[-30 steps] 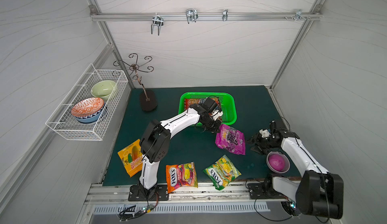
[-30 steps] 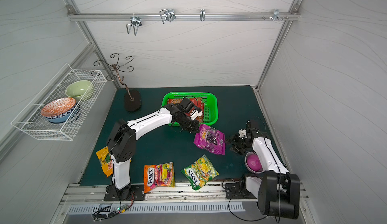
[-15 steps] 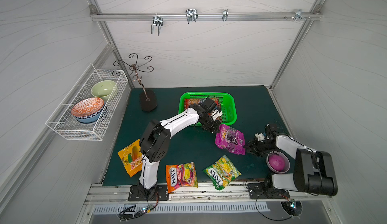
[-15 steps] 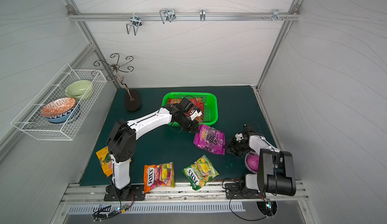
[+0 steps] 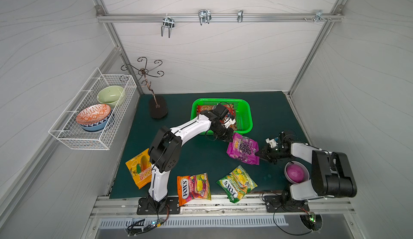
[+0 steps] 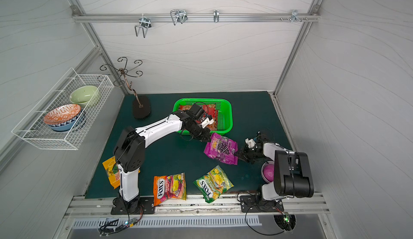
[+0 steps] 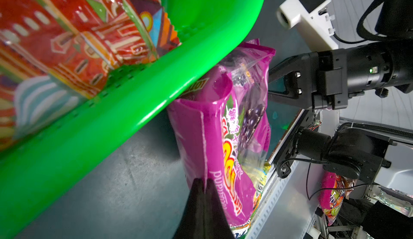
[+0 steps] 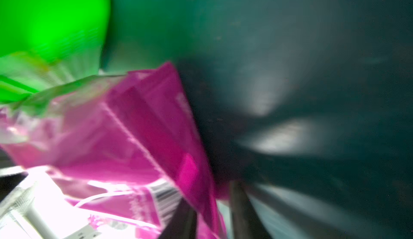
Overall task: Put the candies in the basket
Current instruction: Pick up the candy at the center of the board.
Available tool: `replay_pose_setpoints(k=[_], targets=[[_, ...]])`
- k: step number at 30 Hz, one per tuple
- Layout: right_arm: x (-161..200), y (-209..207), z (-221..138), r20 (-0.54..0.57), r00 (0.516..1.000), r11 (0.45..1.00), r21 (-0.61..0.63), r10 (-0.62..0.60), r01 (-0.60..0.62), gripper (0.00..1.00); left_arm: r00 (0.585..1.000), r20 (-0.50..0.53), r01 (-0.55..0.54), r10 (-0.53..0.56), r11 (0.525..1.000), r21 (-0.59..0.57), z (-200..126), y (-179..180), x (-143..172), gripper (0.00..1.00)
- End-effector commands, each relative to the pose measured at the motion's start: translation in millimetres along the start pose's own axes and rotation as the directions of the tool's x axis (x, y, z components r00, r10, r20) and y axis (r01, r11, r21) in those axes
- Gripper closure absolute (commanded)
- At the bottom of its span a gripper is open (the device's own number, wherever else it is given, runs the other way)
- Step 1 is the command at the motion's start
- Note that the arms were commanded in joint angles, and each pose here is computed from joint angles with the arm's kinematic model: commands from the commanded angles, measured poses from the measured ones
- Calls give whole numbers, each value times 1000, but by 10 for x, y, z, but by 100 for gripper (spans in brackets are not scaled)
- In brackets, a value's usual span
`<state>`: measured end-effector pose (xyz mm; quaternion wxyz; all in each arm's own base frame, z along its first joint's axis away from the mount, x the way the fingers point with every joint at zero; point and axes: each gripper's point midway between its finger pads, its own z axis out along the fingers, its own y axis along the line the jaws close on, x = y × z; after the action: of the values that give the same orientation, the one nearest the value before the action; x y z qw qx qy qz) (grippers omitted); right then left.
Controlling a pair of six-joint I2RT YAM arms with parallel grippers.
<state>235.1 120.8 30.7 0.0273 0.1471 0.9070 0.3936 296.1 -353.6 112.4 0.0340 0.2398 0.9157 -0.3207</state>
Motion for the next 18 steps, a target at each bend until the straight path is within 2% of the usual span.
replay_pose_setpoints(k=[1,8,13,18], targets=[[-33,219,33,-12,997,994,-75,-80,79,100,999,38,-37,36,999,23,31,-3,-141,100],[61,445,-353,99,982,987,-18,-159,161,100,993,60,-100,102,994,-34,-258,-89,-155,100],[159,824,-704,185,954,969,-35,-236,246,100,987,98,-126,129,991,-39,-593,-263,-218,100],[106,1308,-1004,251,919,943,-60,-304,328,100,975,175,-134,135,991,-17,-1023,-436,-367,100]])
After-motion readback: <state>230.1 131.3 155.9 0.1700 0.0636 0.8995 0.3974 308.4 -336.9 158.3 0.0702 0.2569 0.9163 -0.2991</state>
